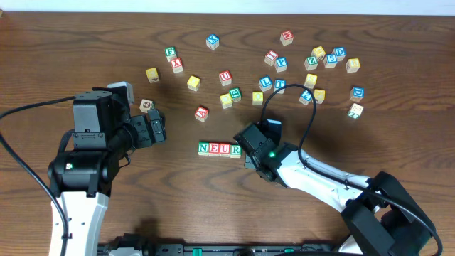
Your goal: Spell out NEURIPS
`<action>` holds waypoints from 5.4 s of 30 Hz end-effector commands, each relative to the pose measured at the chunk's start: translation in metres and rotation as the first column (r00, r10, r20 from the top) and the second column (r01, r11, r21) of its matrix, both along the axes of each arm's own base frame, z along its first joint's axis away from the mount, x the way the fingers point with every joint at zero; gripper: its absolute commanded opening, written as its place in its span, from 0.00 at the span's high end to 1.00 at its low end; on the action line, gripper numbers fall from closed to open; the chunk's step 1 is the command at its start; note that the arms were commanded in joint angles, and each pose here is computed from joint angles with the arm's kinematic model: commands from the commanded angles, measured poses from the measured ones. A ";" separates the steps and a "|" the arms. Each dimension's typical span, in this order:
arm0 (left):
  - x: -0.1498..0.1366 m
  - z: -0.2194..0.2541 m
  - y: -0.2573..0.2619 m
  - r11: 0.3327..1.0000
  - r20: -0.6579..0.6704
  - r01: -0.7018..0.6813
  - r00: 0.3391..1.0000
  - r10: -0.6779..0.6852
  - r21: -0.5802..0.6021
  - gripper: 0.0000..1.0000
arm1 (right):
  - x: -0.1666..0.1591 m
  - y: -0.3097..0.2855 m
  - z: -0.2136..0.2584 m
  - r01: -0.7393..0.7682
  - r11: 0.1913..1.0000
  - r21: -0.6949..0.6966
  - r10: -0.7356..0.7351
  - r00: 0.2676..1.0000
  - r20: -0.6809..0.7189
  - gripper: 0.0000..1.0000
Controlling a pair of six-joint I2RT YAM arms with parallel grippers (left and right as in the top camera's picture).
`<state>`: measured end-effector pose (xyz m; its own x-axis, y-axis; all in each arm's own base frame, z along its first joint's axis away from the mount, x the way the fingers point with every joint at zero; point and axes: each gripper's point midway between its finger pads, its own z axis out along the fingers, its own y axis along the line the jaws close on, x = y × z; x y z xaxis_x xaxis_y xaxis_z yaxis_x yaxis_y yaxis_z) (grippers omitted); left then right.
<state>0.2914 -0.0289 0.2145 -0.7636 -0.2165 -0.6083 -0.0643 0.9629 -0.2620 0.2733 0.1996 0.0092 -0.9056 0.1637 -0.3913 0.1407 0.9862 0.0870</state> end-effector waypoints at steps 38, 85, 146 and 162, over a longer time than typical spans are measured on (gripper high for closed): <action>0.003 0.011 0.000 1.000 0.026 0.009 1.000 -0.009 -0.003 0.02 | 0.000 0.012 -0.001 -0.033 0.999 0.038 0.033 0.999 0.006 0.99; 0.003 0.011 0.000 1.000 0.026 0.009 1.000 -0.009 -0.003 0.02 | 0.008 0.021 0.003 -0.062 0.996 0.065 0.059 0.997 0.042 0.99; 0.003 0.011 0.000 1.000 0.026 0.009 1.000 -0.009 -0.003 0.02 | 0.011 -0.044 0.008 0.069 0.985 -0.161 -0.069 0.998 0.004 0.99; 0.003 0.011 0.000 1.000 0.026 0.009 1.000 -0.009 -0.003 0.02 | 0.037 -0.048 0.082 0.076 0.961 -0.265 -0.065 0.997 0.052 0.87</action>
<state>0.2914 -0.0289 0.2145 -0.7636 -0.2165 -0.6083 -0.0643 0.9629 -0.2620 0.2974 0.1508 0.0722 -0.9029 0.1129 -0.4148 0.1999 0.9645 -0.1728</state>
